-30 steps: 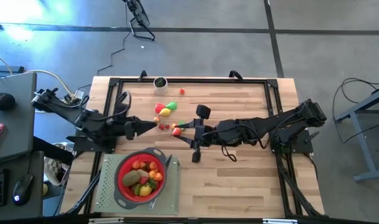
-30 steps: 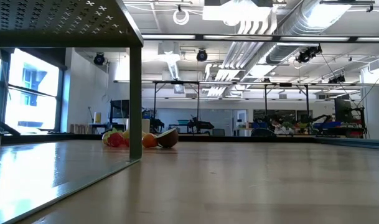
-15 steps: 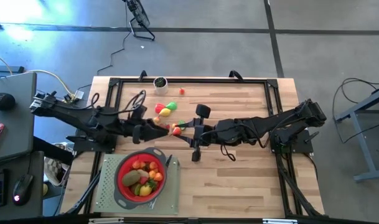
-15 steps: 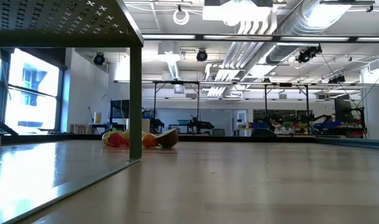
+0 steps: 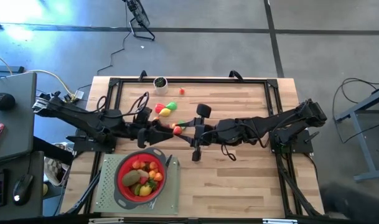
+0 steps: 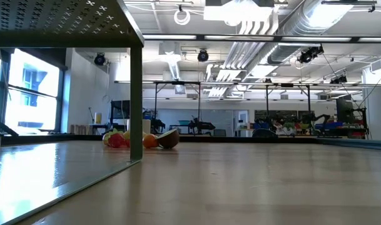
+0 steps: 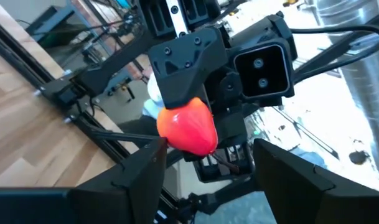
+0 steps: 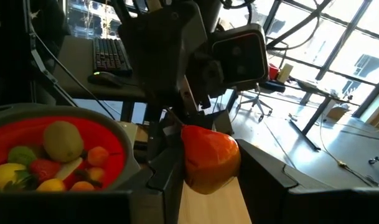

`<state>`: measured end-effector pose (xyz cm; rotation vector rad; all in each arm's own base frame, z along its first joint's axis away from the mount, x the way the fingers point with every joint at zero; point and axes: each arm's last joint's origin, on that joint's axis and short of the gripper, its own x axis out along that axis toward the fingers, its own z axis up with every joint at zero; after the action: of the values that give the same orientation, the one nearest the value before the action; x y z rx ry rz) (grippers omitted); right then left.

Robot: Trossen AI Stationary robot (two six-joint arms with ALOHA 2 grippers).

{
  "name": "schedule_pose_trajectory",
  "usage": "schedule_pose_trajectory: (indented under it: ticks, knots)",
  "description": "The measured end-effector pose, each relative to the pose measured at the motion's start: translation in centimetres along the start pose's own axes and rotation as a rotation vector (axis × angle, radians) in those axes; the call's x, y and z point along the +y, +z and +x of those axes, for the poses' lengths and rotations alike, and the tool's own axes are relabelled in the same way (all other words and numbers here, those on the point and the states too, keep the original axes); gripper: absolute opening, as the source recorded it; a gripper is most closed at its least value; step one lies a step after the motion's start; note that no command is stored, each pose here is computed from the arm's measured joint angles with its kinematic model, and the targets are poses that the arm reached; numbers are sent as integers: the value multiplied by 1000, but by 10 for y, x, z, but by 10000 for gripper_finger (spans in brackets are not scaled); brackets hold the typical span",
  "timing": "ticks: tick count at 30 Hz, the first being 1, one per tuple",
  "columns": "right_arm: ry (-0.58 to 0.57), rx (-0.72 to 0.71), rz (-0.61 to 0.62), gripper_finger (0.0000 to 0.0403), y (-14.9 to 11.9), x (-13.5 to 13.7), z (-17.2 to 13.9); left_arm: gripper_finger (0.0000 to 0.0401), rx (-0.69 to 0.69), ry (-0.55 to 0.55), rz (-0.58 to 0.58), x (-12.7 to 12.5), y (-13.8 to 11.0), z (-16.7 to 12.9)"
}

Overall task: Pick & Place Fruit
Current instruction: Put the pear into the red strainer bowl on the shelf

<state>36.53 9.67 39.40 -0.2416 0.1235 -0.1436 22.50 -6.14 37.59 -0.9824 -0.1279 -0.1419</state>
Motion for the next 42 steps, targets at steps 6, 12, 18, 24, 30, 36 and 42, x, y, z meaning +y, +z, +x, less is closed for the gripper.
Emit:
schedule_pose_trajectory:
  ticks: [6,12,18,24,30,36,42]
  knots:
    - [13,3,-2,126,-1,1,1,235,-27,23,1,5,-4,8]
    - [26,-1,-2,122,-1,1,1,235,-69,41,0,12,1,15]
    - [7,2,-8,124,-1,1,1,235,-61,31,-4,13,3,15]
    - [-5,4,-6,124,-2,-4,3,235,-43,-4,-7,11,3,15]
    - [-8,5,23,122,-3,-14,7,235,-37,1,-5,13,1,17]
    - [7,7,42,124,-5,-18,9,235,-35,11,-4,16,-1,20]
    - [38,17,37,123,-6,-17,8,235,-49,13,-6,15,0,20]
